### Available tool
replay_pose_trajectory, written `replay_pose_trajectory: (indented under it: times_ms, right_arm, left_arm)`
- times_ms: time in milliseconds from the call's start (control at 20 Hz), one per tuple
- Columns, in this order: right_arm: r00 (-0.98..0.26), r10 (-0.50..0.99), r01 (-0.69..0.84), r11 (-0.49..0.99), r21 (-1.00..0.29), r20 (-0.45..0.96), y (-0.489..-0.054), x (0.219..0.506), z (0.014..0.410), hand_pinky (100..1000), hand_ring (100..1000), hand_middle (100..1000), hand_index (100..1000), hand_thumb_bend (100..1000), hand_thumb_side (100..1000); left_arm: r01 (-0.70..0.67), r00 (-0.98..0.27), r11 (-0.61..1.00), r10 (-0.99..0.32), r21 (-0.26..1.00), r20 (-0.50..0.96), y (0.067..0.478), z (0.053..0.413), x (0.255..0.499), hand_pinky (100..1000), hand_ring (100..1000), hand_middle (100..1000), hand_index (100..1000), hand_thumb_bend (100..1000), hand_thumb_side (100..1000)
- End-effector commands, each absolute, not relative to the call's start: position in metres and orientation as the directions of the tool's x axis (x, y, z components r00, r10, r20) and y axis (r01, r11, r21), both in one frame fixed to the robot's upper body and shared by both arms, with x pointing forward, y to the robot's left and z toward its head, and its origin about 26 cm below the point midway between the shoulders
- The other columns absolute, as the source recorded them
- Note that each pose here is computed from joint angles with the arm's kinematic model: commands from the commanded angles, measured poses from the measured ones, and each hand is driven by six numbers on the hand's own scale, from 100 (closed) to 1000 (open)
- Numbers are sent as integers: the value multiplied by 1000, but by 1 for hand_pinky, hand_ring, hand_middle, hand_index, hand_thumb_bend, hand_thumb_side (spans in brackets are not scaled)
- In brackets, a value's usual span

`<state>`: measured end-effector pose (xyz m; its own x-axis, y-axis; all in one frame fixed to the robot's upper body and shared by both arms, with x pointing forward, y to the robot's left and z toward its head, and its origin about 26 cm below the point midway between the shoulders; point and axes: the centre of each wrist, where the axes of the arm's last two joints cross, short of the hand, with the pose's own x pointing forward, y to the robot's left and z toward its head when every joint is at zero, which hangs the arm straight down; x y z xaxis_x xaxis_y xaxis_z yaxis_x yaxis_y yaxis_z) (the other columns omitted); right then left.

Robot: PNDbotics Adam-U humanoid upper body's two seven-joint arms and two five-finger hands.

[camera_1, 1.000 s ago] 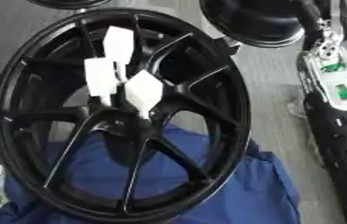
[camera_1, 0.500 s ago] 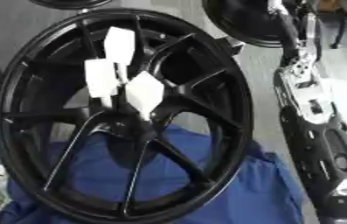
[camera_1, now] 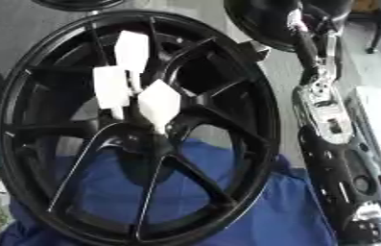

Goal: Pull the pin out of the wheel hub.

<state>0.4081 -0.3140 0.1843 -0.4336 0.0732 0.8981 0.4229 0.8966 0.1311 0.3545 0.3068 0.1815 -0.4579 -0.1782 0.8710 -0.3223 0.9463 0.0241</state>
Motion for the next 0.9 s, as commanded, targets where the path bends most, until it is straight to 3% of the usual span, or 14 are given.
replay_pose_trajectory:
  times_ms: [50, 900]
  right_arm:
    - [-457, 97, 434, 892, 127, 884, -319, 409, 192, 804, 672, 725, 791, 264, 433]
    - [-444, 96, 473, 869, 142, 891, -325, 404, 172, 805, 674, 729, 793, 285, 428]
  left_arm:
    - [-314, -493, 949, -188, 27, 849, 307, 194, 353, 679, 756, 618, 684, 110, 847]
    - [-300, -505, 954, -173, 17, 845, 302, 197, 354, 679, 760, 620, 684, 111, 847]
